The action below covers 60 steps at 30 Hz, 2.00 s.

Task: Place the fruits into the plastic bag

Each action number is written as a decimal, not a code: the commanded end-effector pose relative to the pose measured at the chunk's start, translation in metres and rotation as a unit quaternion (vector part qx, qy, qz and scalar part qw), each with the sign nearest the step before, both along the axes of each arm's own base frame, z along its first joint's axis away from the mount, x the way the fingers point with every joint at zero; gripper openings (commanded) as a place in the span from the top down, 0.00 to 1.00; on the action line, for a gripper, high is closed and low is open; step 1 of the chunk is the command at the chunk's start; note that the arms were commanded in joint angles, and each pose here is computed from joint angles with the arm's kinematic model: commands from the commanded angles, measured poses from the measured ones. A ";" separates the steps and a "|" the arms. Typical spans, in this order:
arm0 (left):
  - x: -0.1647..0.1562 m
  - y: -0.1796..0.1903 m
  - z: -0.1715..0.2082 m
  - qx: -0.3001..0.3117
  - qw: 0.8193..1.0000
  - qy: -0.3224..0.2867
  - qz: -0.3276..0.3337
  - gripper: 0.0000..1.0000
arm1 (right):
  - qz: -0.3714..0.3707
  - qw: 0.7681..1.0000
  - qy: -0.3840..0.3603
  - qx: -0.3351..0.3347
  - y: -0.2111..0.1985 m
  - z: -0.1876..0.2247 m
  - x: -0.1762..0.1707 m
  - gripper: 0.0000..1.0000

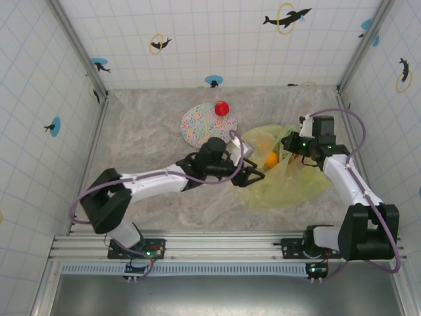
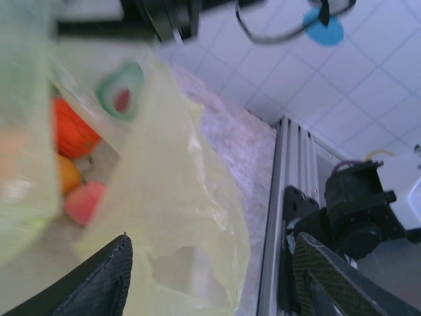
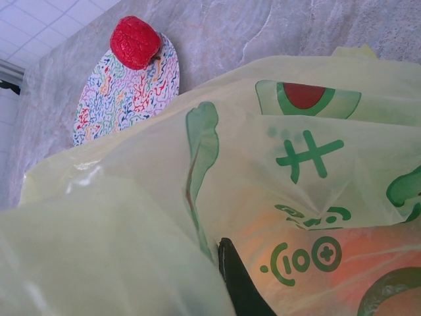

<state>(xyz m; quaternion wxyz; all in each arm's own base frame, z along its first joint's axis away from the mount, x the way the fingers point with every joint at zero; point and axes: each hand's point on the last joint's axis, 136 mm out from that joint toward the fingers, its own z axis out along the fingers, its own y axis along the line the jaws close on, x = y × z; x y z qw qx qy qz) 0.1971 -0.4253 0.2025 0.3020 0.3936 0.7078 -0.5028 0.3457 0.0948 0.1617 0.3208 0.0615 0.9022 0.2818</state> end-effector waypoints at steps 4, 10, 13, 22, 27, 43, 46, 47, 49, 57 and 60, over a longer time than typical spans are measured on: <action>0.078 0.053 0.027 -0.001 0.986 -0.046 0.162 0.29 | 0.005 1.000 -0.023 0.006 0.006 0.013 -0.003 1.00; 0.165 0.114 0.028 0.023 0.944 -0.026 0.329 0.24 | 0.010 1.000 -0.022 0.010 0.010 0.014 -0.002 1.00; 0.196 0.130 0.016 0.046 0.929 -0.012 0.367 0.20 | 0.017 0.999 -0.027 0.014 0.016 0.017 -0.001 1.00; 0.269 0.146 -0.030 0.088 0.902 0.008 0.422 0.09 | 0.034 0.999 -0.025 0.014 0.028 0.016 0.000 1.00; 0.303 0.138 -0.057 0.095 0.899 0.035 0.426 0.05 | 0.039 0.999 -0.022 0.015 0.031 0.012 -0.001 1.00; 0.389 0.097 -0.141 0.093 0.898 0.125 0.412 0.06 | 0.040 0.999 -0.015 0.018 0.032 0.002 -0.004 1.00; 0.397 0.099 -0.146 0.095 0.893 0.117 0.424 0.06 | 0.039 0.999 -0.014 0.018 0.031 0.002 -0.005 1.00; 0.399 0.100 -0.148 0.098 0.891 0.115 0.428 0.07 | 0.039 0.999 -0.014 0.018 0.031 0.001 -0.005 1.00; 0.402 0.101 -0.150 0.101 0.889 0.109 0.433 0.07 | 0.039 0.999 -0.014 0.018 0.031 0.001 -0.005 1.00; 0.408 0.091 -0.152 0.087 0.898 0.108 0.417 0.15 | 0.038 0.999 -0.013 0.018 0.032 0.000 -0.005 1.00; 0.408 0.090 -0.152 0.083 0.900 0.109 0.414 0.23 | 0.038 0.999 -0.011 0.018 0.031 -0.001 -0.005 1.00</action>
